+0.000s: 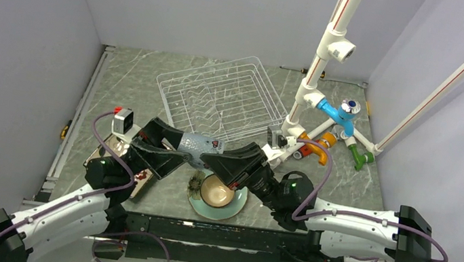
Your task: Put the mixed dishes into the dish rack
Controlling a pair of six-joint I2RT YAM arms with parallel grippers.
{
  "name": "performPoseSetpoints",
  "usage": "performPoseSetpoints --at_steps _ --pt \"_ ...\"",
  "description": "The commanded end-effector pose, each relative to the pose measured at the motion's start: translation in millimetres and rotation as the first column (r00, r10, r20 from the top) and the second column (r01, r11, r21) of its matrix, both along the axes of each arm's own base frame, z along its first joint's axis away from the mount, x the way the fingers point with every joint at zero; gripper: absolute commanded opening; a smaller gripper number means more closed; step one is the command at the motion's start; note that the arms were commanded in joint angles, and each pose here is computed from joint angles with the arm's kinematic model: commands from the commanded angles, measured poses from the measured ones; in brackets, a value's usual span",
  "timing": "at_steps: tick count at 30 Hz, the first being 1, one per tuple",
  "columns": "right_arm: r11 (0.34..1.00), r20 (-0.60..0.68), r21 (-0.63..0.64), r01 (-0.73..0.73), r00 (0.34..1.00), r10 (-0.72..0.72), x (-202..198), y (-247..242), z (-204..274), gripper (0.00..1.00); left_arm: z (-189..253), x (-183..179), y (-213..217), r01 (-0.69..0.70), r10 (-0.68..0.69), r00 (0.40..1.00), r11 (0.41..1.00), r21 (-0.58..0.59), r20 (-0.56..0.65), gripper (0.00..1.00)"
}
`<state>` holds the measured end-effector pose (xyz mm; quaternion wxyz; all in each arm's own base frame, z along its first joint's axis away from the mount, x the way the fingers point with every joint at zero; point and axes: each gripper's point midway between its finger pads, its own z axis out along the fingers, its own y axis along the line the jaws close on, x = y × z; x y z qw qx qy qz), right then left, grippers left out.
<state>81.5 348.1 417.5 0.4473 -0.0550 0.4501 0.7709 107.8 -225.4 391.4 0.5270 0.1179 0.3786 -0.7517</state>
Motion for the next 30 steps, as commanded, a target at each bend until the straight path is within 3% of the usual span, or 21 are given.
performPoseSetpoints --at_steps 1,7,9,13,15,19,21,24,30 --pt "0.994 0.018 0.105 0.035 0.999 -0.037 0 -24 27 0.0 38 -12 14 0.024 -0.014 0.997 0.992 -0.127 0.08 0.76" --pt "0.993 0.009 0.106 0.044 0.999 -0.046 1 -28 26 0.0 43 -15 10 0.032 -0.02 0.994 0.993 -0.112 0.108 0.74" --pt "0.993 0.01 0.108 0.048 0.999 -0.049 2 -29 26 0.0 44 -17 8 0.039 -0.026 0.992 0.994 -0.103 0.12 0.65" --pt "0.993 0.009 0.108 0.052 0.999 -0.053 2 -30 26 0.0 40 -17 5 0.049 -0.039 0.992 0.995 -0.09 0.119 0.34" --pt "0.994 0.002 0.09 0.065 0.998 -0.066 4 -30 24 0.1 37 -16 3 0.049 -0.04 0.992 0.996 -0.079 0.117 0.21" --pt "0.992 -0.037 -0.04 0.117 0.992 -0.118 15 -26 4 0.45 27 -10 -3 0.02 -0.018 0.996 1.0 -0.017 0.088 0.0" --pt "0.968 -0.048 -0.185 0.167 0.983 -0.179 26 -22 -22 0.59 18 -4 -6 -0.013 0.01 0.998 0.999 0.039 0.063 0.0" --pt "0.91 -0.04 -0.353 0.217 0.968 -0.246 35 -28 -56 0.69 -1 8 -14 -0.088 0.083 0.996 0.975 0.204 0.033 0.0" --pt "0.803 0.037 -0.559 0.209 0.973 -0.227 27 -42 -119 0.87 -35 35 6 -0.317 0.332 0.941 0.809 0.495 0.059 0.0"
